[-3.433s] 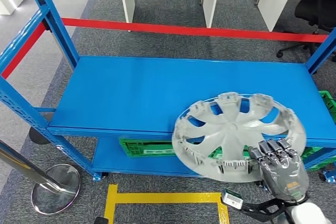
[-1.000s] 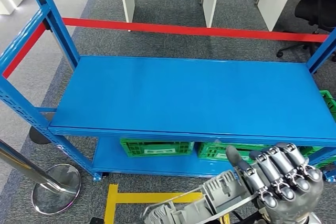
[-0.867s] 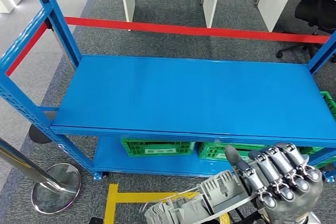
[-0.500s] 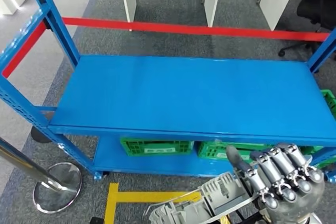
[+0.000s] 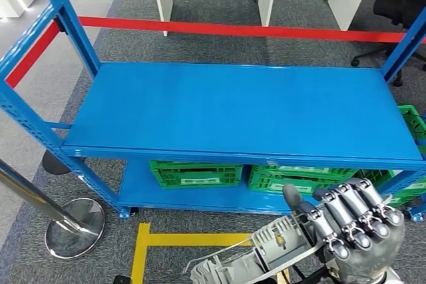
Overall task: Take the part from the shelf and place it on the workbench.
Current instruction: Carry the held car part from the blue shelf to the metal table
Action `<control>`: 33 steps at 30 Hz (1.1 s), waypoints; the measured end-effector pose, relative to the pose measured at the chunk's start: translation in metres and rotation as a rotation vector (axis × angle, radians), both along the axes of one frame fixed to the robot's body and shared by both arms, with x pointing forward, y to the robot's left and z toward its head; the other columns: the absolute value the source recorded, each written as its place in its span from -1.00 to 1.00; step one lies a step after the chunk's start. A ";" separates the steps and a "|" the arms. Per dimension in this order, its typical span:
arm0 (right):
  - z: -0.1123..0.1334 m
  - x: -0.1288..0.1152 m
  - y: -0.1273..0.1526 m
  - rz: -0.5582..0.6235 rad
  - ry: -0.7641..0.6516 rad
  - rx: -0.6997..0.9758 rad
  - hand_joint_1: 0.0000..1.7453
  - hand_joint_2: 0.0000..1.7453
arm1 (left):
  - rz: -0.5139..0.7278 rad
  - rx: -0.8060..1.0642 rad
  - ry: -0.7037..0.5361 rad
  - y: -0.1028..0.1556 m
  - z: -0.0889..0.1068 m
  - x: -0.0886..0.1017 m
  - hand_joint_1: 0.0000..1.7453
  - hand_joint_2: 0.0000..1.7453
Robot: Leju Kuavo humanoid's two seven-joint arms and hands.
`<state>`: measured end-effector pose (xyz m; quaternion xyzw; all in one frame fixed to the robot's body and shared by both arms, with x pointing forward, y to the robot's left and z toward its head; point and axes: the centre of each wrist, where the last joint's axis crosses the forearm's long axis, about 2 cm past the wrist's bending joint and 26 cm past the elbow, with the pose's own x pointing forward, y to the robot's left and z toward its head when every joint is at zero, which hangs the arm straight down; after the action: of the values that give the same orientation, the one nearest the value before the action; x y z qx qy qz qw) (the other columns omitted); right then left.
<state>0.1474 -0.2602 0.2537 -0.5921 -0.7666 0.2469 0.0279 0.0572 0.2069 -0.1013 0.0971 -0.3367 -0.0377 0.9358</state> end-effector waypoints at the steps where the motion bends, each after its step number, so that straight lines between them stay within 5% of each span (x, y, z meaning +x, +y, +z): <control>1: 0.000 0.000 0.000 0.000 0.002 0.003 1.00 1.00 | 0.000 0.000 0.000 0.000 0.000 0.000 -1.00 1.00; 33: -0.022 -0.006 0.005 0.025 0.137 0.081 1.00 1.00 | 0.012 0.017 0.011 0.000 0.000 0.001 -1.00 1.00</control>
<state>0.1413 -0.2553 0.2314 -0.5628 -0.7795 0.2557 0.1013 0.0586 0.2069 -0.1010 0.1068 -0.3309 -0.0356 0.9369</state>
